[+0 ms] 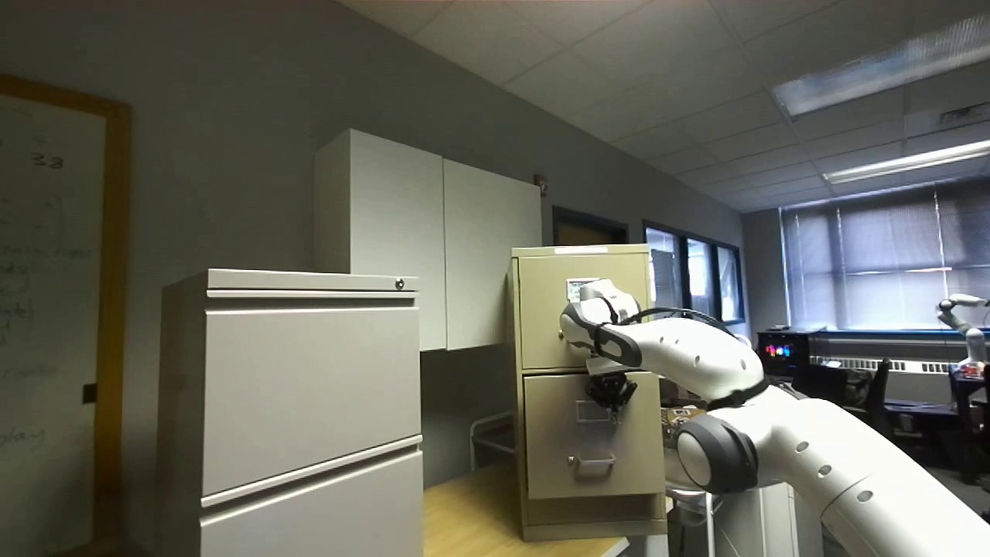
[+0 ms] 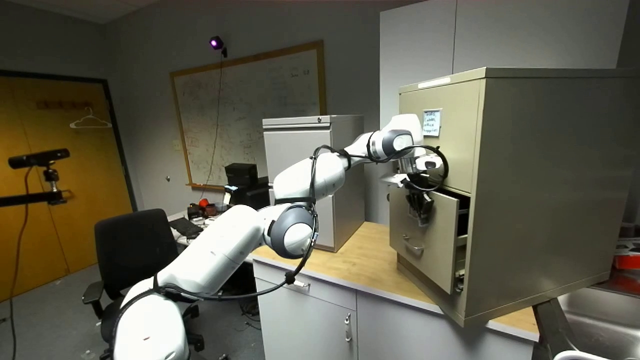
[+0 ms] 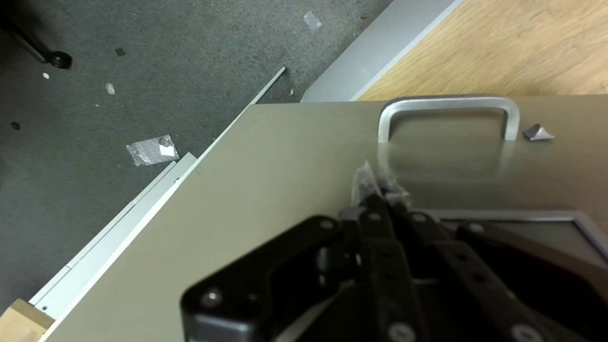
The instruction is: Close the bottom drawer of the cabinet at the right
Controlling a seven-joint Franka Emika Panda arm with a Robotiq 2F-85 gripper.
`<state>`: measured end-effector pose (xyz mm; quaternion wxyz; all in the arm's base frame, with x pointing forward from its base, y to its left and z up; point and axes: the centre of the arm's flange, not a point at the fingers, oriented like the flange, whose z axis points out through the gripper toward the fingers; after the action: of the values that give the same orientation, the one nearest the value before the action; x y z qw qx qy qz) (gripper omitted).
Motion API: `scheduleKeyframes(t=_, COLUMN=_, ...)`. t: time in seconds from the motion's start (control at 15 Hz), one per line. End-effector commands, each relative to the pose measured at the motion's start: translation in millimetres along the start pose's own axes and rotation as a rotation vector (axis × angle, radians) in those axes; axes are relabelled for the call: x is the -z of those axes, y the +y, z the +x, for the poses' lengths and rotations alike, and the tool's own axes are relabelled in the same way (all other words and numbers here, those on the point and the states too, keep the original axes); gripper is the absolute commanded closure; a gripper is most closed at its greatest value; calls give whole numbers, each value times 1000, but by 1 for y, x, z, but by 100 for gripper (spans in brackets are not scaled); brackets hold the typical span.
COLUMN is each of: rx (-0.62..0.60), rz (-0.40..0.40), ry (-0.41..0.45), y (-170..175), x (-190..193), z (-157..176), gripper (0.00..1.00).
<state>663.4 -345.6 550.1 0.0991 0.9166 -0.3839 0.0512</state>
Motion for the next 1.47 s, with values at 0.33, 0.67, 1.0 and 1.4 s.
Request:
scheduleKeyframes(t=0.33, rx=204, rz=201, ry=-56, y=3, x=25, z=72, gripper=100)
scheduleKeyframes(t=0.67, rx=262, rz=232, ry=22, y=-8, x=49, z=58, gripper=100)
scheduleKeyframes(t=1.0, rx=176, rz=150, ry=164, y=-35, x=49, z=24, gripper=100)
scheduleKeyframes(t=1.4, rx=49, rz=114, ry=177, y=-53, x=42, z=15, gripper=100)
